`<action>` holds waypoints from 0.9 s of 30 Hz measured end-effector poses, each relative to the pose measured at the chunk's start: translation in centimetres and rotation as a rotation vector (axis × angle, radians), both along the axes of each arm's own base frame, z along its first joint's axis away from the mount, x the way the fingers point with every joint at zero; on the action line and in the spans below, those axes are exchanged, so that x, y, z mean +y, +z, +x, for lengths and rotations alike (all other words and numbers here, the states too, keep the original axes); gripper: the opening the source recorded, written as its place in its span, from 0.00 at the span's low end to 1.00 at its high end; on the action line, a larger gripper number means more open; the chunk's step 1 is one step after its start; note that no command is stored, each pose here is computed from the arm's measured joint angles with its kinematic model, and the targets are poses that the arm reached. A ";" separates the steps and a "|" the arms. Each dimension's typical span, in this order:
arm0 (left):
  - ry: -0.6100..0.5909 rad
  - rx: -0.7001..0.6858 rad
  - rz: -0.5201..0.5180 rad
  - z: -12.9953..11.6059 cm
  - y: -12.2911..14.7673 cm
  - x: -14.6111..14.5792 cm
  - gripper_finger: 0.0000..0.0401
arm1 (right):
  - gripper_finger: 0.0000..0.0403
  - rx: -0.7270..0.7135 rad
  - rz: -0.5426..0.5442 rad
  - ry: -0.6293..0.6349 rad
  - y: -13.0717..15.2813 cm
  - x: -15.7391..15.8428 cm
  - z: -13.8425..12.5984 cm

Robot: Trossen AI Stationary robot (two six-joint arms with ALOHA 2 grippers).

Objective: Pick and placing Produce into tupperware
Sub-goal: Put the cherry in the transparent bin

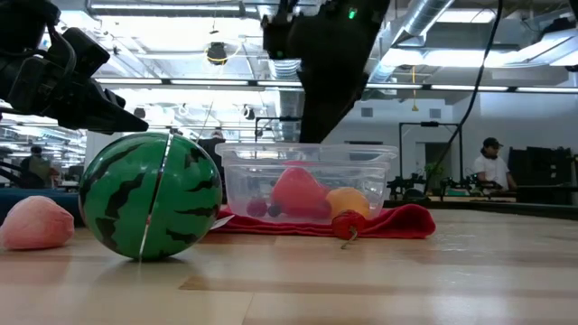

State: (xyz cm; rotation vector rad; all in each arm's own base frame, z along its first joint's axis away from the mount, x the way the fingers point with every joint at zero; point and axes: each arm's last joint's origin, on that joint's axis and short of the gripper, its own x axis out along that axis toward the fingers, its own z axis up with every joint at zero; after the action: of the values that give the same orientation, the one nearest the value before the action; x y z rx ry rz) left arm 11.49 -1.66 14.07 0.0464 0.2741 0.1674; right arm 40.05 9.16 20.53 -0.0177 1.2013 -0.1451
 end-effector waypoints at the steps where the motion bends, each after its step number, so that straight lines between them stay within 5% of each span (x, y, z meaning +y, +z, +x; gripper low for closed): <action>1: 0.000 0.000 0.000 0.0 0.0 0.0 0.00 | 0.30 -0.006 0.004 0.006 0.2 0.4 0.0; 17: 0.000 0.000 0.000 0.0 0.0 0.0 0.00 | 0.31 -0.140 0.132 0.039 0.9 11.3 -2.8; 27: 0.000 0.000 0.000 0.0 0.0 0.0 0.00 | 0.29 -0.388 0.093 -0.310 0.7 13.3 -3.8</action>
State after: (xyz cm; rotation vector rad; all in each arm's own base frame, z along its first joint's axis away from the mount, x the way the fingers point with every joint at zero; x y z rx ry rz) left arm 11.49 -1.66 14.06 0.0462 0.2744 0.1671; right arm 36.28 22.45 21.26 0.2689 0.8153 -0.3478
